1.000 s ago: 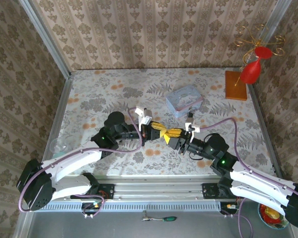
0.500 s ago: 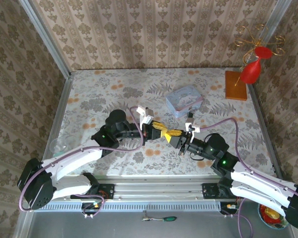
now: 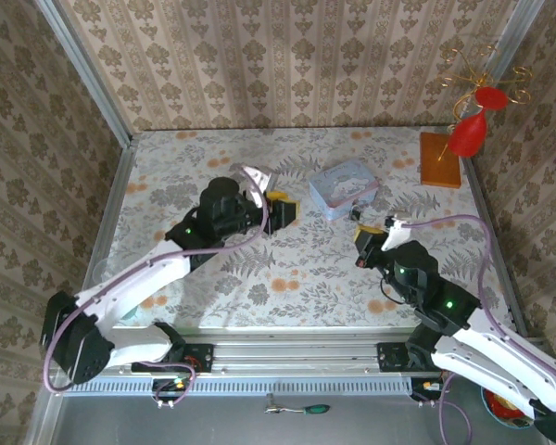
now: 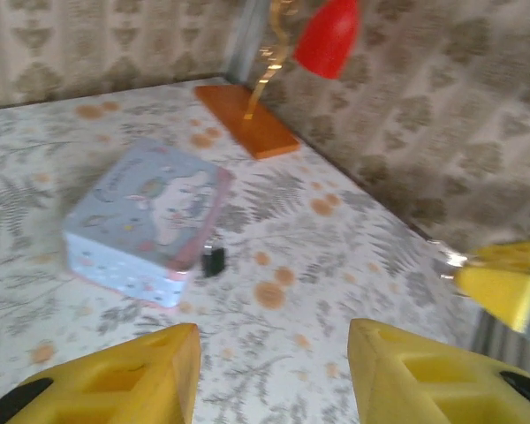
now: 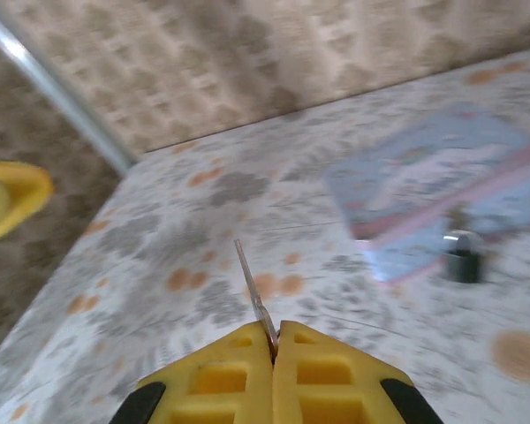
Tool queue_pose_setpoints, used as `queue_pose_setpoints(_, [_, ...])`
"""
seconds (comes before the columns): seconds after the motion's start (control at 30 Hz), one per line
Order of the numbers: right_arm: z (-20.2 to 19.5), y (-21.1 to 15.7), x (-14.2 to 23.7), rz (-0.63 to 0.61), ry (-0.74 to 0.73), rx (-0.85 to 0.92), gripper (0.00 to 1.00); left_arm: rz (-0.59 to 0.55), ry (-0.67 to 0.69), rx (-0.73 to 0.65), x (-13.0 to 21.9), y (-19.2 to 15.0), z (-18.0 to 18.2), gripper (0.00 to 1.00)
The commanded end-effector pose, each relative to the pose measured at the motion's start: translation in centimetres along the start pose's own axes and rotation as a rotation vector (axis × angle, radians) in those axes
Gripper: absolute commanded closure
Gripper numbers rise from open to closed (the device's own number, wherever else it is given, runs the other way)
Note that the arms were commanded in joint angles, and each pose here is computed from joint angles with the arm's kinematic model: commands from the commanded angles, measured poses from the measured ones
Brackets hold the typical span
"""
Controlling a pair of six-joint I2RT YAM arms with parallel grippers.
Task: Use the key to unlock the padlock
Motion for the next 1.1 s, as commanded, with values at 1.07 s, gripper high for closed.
queue_pose_setpoints(1.07, [-7.5, 2.6, 8.5, -0.136, -0.199, -0.065, 1.0, 0.418, 0.528, 0.147, -25.8, -14.7, 5.2, 0.4])
Point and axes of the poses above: each hand's point on the last joint's axis, 136 mm out from that joint toward the fingers, its own x axis back along the fingers, its own z axis along the line the jaws close on, y = z × x, the point moved 1 cm from there along x, back along the fingers, and after that the axes turned 4 degrees about -x, right-handed, at the moved point
